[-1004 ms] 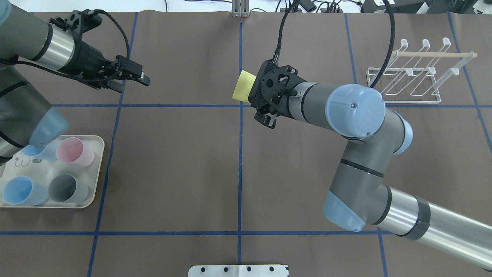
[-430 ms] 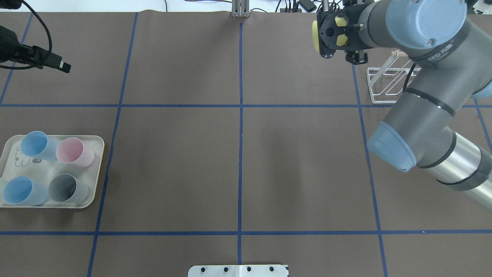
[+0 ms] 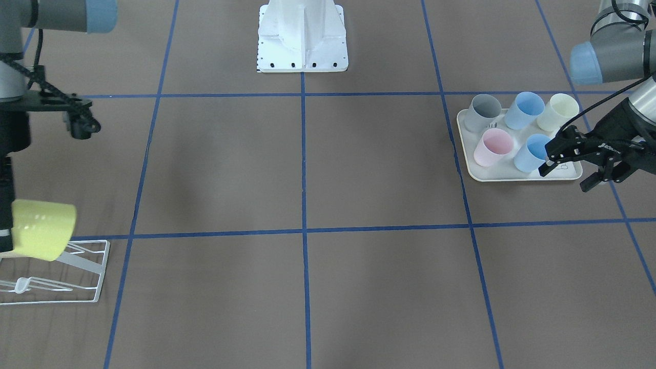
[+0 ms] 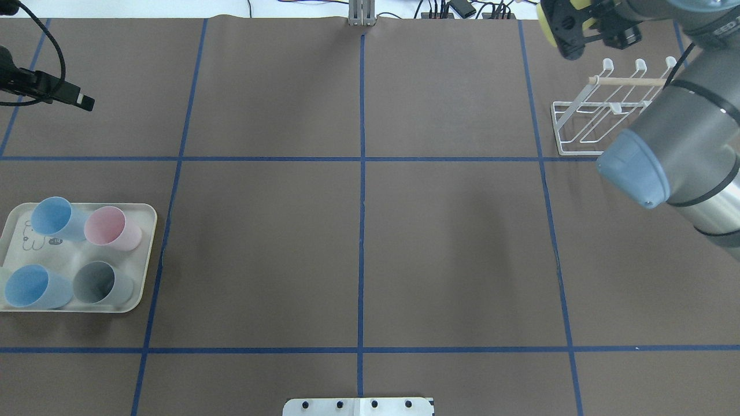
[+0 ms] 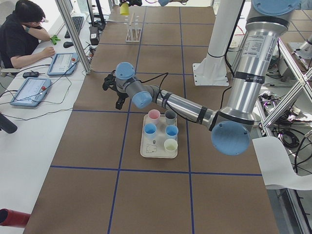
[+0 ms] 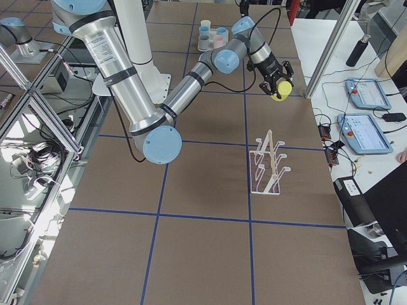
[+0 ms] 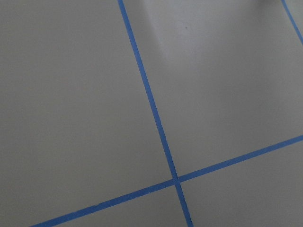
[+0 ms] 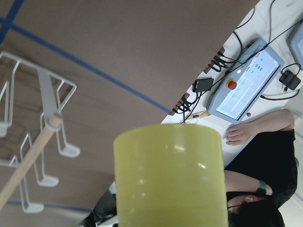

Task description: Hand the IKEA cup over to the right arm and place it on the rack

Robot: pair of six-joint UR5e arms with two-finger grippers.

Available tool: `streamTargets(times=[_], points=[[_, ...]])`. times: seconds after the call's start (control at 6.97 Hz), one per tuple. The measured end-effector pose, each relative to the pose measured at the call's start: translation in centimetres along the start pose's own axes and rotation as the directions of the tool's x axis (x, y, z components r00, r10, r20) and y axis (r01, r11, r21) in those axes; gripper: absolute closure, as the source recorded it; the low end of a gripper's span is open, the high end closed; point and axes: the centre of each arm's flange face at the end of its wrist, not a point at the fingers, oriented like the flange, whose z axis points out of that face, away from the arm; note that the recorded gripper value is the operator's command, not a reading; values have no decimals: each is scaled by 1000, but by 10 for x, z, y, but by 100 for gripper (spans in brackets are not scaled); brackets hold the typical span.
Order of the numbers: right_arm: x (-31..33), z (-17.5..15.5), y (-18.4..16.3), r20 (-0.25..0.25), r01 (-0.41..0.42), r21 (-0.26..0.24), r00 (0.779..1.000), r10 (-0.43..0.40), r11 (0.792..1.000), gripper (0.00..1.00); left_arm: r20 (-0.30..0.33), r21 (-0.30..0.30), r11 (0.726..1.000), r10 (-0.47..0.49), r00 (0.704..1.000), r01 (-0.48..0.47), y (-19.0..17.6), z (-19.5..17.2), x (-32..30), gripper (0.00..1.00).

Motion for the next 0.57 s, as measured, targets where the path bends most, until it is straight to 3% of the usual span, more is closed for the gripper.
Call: streamTargets(times=[0.29,0.57], points=[[-13,40,45,79,125,-57,990,-121,991,62,0,0,1000,0,1000,0,1,-1,0,0],[-25,87,65,97,184,-70,979,-177,980,63,0,0,1000,-5,1000,5,1,-1,0,0]])
